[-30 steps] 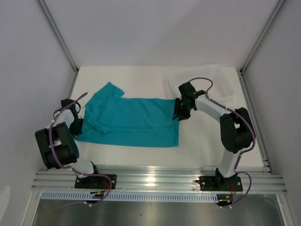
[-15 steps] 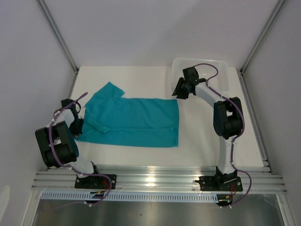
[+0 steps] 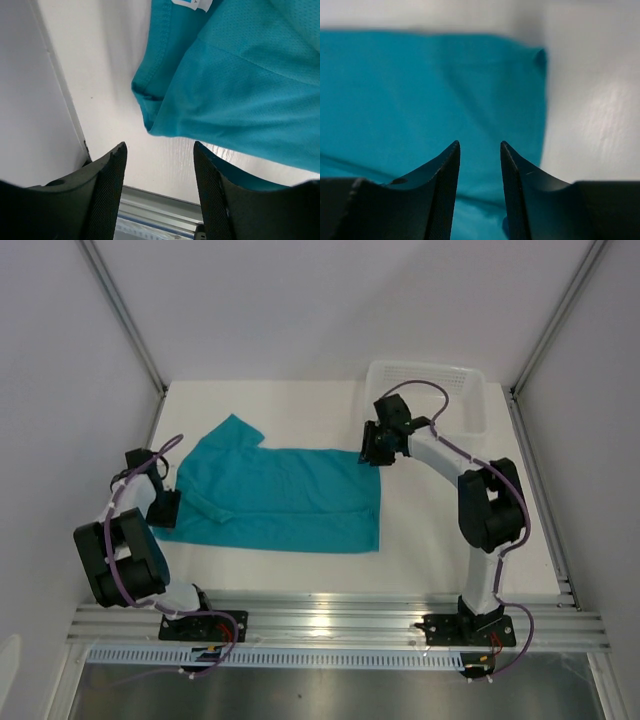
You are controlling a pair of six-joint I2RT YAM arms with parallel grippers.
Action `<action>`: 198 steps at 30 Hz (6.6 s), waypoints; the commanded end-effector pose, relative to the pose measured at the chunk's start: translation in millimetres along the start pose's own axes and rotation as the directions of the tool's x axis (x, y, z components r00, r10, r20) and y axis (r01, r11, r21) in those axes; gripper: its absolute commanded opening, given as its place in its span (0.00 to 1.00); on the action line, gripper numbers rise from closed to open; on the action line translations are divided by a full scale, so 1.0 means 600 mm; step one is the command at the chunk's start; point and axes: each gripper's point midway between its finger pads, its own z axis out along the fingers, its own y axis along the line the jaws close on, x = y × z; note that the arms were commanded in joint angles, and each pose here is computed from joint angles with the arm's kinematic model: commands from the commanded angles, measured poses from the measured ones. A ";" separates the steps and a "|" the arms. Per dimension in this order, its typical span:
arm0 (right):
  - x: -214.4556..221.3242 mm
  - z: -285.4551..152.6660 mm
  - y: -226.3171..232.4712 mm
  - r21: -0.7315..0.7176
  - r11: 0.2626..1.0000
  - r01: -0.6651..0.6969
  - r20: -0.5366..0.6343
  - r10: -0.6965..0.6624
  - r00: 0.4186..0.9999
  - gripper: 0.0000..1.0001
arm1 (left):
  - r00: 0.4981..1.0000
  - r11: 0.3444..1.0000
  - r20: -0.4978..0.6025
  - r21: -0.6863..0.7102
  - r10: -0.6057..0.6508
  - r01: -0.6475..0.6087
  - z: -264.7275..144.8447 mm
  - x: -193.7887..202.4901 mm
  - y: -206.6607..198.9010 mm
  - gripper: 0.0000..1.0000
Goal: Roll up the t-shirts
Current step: Fold the tshirt
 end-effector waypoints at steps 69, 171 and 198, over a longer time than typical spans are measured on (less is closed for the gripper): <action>0.298 -0.037 0.002 -0.084 0.978 0.190 -0.274 -0.206 0.939 0.17 | 0.925 0.937 0.263 0.145 0.275 -0.319 -0.025 -0.218 -0.175 0.41; 0.271 -0.051 0.006 -0.074 0.986 0.152 -0.252 -0.166 0.953 0.17 | 0.909 0.891 0.130 0.184 0.397 -0.416 0.000 -0.233 -0.260 0.40; 0.048 -0.079 -0.027 0.163 0.981 0.101 0.002 -0.103 0.995 0.36 | 0.977 0.999 0.207 0.002 -0.049 0.050 -0.071 -0.293 0.024 0.60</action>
